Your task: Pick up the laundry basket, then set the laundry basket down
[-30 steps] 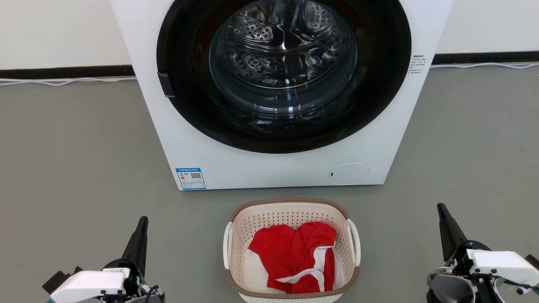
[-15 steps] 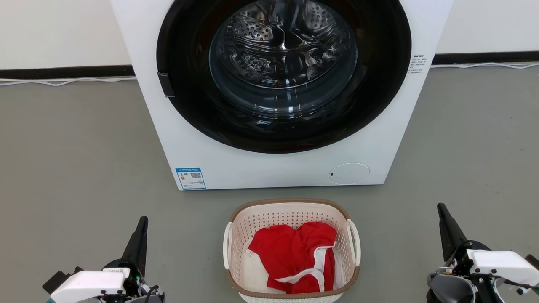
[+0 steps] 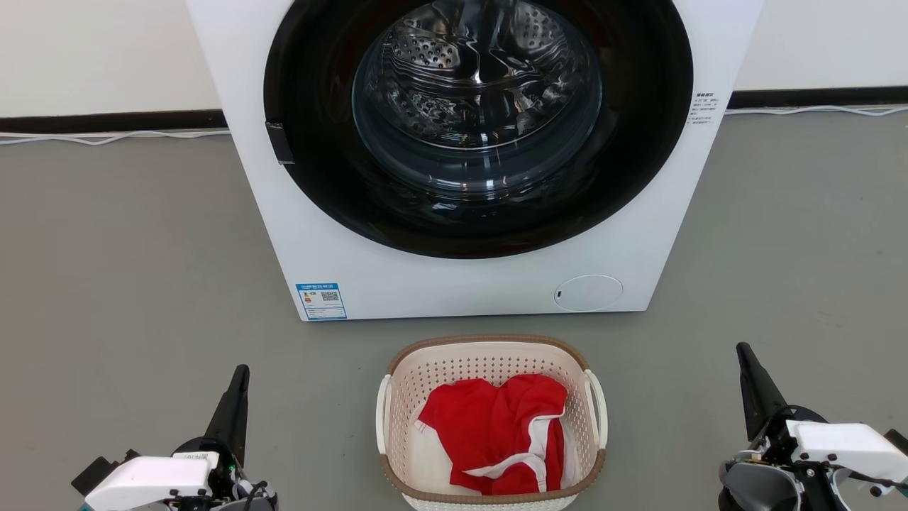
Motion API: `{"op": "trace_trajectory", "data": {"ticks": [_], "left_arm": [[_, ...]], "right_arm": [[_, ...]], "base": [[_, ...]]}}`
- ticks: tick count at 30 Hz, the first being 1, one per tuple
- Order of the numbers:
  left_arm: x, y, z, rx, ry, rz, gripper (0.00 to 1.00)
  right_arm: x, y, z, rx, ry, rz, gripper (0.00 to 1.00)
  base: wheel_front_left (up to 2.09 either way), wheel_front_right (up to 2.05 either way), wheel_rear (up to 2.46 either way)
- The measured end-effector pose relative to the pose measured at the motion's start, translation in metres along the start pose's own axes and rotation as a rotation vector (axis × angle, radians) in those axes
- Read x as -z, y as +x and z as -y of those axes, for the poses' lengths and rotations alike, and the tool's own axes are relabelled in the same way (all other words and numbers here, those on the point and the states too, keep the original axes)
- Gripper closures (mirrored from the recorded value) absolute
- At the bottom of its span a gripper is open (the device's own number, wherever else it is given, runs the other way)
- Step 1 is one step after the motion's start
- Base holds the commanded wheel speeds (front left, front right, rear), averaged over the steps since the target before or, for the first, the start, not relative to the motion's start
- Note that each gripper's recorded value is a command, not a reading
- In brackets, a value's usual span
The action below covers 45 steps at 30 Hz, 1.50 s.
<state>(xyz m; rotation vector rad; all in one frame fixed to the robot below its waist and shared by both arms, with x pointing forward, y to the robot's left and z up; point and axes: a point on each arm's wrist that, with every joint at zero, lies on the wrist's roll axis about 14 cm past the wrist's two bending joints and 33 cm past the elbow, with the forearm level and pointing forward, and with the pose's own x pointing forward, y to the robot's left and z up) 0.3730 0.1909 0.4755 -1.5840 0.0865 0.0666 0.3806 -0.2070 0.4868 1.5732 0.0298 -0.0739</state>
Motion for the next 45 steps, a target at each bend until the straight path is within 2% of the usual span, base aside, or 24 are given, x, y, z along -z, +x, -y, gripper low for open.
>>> {"op": "trace_trajectory", "data": {"ticks": [45], "left_arm": [[0.0000, 0.0000, 0.0000, 0.000, 0.000, 0.000, 1.00]], "right_arm": [[0.0000, 0.0000, 0.0000, 0.000, 0.000, 0.000, 1.00]], "base": [[0.00, 0.00, 0.00]]}}
